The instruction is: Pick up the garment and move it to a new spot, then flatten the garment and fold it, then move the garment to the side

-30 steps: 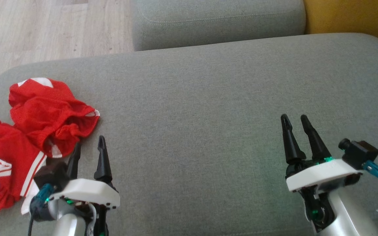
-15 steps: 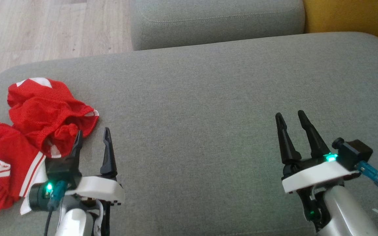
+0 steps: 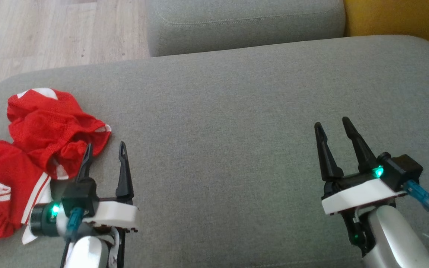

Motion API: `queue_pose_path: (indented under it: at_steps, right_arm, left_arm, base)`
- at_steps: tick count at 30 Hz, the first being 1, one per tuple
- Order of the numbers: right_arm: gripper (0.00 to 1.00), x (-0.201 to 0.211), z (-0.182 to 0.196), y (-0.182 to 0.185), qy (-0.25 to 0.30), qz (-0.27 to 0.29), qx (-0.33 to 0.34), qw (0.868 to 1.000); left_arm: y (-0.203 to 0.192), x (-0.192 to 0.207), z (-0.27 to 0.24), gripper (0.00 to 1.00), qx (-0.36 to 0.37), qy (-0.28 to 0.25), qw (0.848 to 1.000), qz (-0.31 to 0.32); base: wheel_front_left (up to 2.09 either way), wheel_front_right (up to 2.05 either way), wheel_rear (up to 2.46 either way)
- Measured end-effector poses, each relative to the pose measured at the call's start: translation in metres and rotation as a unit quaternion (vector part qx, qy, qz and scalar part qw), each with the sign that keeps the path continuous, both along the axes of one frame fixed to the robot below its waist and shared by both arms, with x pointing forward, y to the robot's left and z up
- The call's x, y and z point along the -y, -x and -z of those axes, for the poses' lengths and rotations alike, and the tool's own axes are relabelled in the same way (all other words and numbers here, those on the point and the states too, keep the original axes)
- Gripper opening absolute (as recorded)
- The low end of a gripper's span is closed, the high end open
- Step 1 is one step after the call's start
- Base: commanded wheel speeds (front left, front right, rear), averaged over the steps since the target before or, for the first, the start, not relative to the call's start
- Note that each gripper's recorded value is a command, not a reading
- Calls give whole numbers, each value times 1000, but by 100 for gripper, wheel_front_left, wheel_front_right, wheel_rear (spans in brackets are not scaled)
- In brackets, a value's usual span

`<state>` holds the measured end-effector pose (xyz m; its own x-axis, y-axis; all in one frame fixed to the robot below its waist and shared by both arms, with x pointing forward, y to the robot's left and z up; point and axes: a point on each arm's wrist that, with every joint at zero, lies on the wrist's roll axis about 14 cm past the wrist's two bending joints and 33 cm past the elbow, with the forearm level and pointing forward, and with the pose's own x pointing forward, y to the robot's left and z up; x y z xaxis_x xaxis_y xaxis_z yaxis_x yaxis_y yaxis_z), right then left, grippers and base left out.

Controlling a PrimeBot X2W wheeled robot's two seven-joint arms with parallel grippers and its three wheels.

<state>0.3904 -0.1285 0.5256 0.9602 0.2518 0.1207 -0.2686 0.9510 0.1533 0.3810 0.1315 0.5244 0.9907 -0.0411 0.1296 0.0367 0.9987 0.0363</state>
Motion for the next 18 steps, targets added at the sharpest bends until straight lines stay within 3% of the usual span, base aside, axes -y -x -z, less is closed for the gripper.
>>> queue_pose_path:
  at_steps: [18]
  right_arm:
    - [100,-1,4,0,-9,5,-7,1000]
  left_arm:
    - [0,-5,1,100,-2,4,1000,-4]
  base:
    - [0,0,0]
